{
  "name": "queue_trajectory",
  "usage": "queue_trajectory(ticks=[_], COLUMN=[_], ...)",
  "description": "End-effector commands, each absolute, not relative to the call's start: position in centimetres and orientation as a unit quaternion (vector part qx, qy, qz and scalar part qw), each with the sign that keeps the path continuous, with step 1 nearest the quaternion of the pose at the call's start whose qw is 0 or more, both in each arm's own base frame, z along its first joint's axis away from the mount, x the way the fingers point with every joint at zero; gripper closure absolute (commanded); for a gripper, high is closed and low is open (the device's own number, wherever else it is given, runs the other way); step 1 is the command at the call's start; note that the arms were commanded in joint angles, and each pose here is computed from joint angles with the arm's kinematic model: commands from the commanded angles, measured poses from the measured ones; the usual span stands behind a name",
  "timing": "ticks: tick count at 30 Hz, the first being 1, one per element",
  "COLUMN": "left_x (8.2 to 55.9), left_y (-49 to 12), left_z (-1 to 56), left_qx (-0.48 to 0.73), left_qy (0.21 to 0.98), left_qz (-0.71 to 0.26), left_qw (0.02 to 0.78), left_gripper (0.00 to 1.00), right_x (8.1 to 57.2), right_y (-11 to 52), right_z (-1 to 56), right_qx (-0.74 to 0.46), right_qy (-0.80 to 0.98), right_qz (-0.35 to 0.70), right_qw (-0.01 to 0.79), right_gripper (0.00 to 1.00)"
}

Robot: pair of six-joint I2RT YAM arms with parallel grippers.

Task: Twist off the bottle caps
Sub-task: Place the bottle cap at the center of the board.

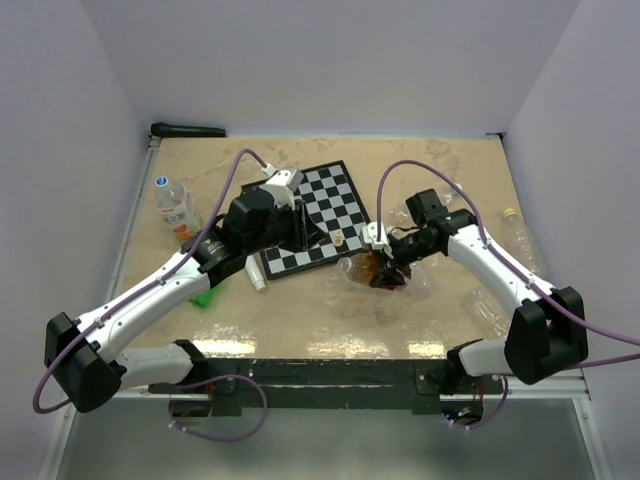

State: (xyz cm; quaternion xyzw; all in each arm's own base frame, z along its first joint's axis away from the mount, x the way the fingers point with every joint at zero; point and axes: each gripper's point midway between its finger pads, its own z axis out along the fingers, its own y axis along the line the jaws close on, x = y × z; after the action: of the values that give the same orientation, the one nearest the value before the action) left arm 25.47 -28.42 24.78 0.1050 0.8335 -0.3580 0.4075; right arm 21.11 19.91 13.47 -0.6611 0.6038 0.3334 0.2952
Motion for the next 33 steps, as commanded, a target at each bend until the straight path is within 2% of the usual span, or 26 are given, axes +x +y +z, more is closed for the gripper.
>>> queue_trajectory(ticks=[1,11,17,24,28,33], left_x=[26.4,28.7,32.3,39.1,43.2,48.6], left_y=[-29.4,-31.6,-34.8,-38.9,-41.6,-44.0], left_z=[25.8,27.3,26.6,25.0,23.0,19.9], left_qx=[0.156,0.201,0.211,0.18,0.155,0.113], left_qy=[0.809,0.772,0.774,0.789,0.797,0.808], left_qz=[-0.361,-0.369,-0.383,-0.388,-0.402,-0.404], left_qw=[0.436,0.477,0.458,0.442,0.423,0.414], left_gripper=[1.0,1.0,1.0,1.0,1.0,1.0], right_x=[21.3,24.1,28.1,32.9,33.6,33.5], right_y=[20.0,18.9,16.0,10.9,8.7,8.3], right_z=[14.8,16.6,19.5,23.7,24.9,25.1], right_qx=[-0.653,-0.603,-0.517,-0.359,-0.307,-0.302], right_qy=[0.6,0.637,0.684,0.732,0.741,0.739], right_qz=[0.34,0.319,0.272,0.191,0.171,0.172], right_qw=[0.313,0.358,0.437,0.546,0.572,0.577], right_gripper=[0.93,0.94,0.94,0.97,0.98,0.96])
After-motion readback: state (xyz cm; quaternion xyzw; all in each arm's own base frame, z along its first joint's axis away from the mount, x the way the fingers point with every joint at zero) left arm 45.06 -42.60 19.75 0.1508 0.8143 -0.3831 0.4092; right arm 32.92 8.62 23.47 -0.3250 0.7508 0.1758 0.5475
